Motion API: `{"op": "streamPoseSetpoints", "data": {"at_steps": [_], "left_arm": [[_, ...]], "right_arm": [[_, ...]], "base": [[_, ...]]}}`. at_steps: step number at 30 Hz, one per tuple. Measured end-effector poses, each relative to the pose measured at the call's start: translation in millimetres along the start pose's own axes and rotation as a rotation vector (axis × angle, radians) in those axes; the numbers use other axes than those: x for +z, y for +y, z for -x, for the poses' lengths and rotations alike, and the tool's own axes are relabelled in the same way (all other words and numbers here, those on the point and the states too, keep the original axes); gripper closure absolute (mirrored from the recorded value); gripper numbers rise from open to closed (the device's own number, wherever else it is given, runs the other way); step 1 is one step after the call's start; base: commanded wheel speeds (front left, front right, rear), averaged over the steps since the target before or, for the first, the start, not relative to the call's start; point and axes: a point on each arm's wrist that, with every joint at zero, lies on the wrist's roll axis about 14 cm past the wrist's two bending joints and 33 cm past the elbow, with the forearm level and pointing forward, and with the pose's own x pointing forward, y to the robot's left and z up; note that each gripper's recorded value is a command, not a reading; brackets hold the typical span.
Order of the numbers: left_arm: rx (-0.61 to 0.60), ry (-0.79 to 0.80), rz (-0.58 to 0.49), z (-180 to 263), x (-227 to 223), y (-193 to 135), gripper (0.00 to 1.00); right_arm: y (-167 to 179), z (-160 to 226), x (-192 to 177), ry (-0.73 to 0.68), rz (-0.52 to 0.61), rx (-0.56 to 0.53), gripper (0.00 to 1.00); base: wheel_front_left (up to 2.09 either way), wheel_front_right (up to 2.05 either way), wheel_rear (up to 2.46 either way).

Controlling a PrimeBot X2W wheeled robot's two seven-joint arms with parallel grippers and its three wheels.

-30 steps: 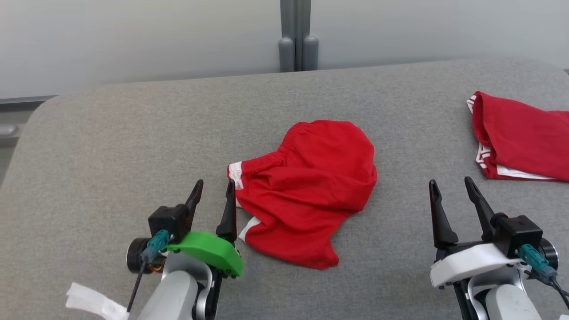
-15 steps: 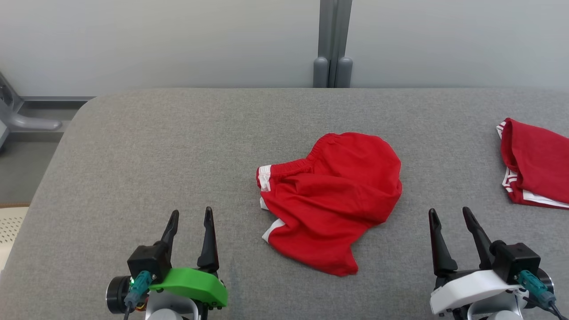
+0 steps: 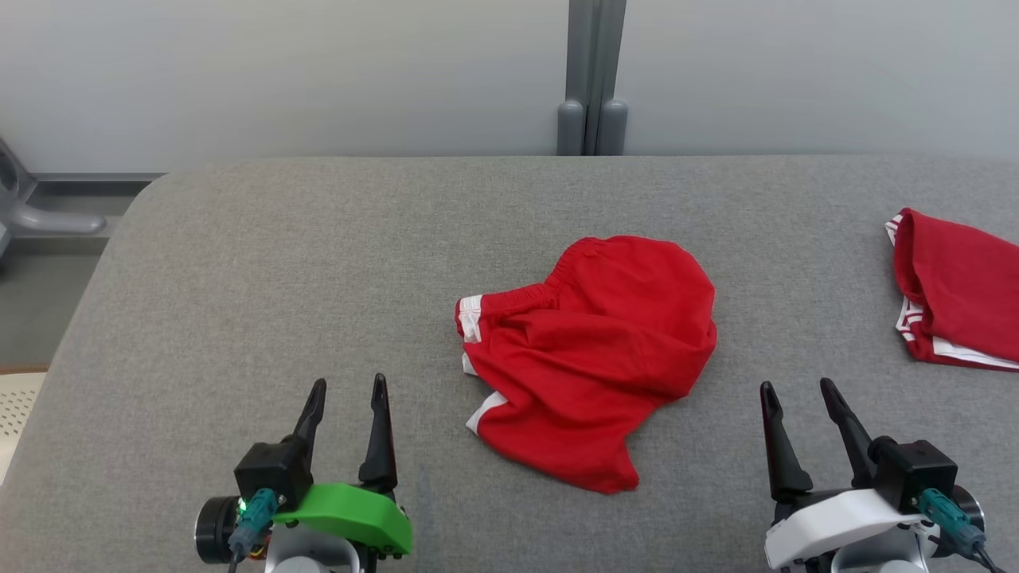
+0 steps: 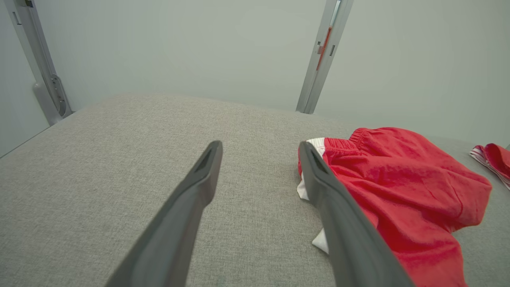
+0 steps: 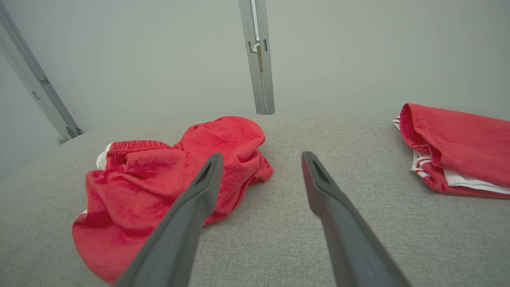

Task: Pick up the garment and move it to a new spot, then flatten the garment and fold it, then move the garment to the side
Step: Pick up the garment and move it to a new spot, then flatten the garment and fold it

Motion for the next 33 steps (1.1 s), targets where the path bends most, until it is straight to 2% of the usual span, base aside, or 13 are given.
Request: {"op": "streamPoseSetpoints", "data": {"at_steps": [8,17,22,23,24,25,26,29,33], "left_arm": [[0.010,0.008,-0.008,1,-3,3,0.00],[0.046,0.001,-0.011,-4,0,15,0.00],[0.092,0.007,-0.010,-3,-2,29,0.00],[0.106,0.010,-0.009,-2,-2,34,0.00],[0.118,0.012,-0.009,0,-3,37,0.00],[0.128,0.013,-0.010,1,-3,41,0.00],[0.141,0.014,-0.009,2,-3,44,0.00],[0.176,0.017,-0.003,5,-4,55,0.00],[0.215,0.013,-0.003,6,-3,66,0.00]], "right_arm": [[14,-3,-11,0.037,-0.006,0.042,0.00],[98,-1,-77,0.281,-0.023,0.307,0.00],[109,-4,-110,0.380,0.005,0.363,0.00],[111,-5,-116,0.400,0.017,0.373,0.42],[112,-6,-121,0.416,0.021,0.379,0.57],[112,-7,-124,0.424,0.024,0.384,0.57],[114,-8,-128,0.435,0.039,0.396,1.00],[115,-17,-131,0.434,0.050,0.404,1.00],[104,-46,-109,0.340,0.020,0.348,1.00]], "base": [[0.00,0.00,0.00],[0.00,0.00,0.00],[0.00,0.00,0.00],[0.00,0.00,0.00],[0.00,0.00,0.00],[0.00,0.00,0.00],[0.00,0.00,0.00],[0.00,0.00,0.00],[0.00,0.00,0.00]]}}
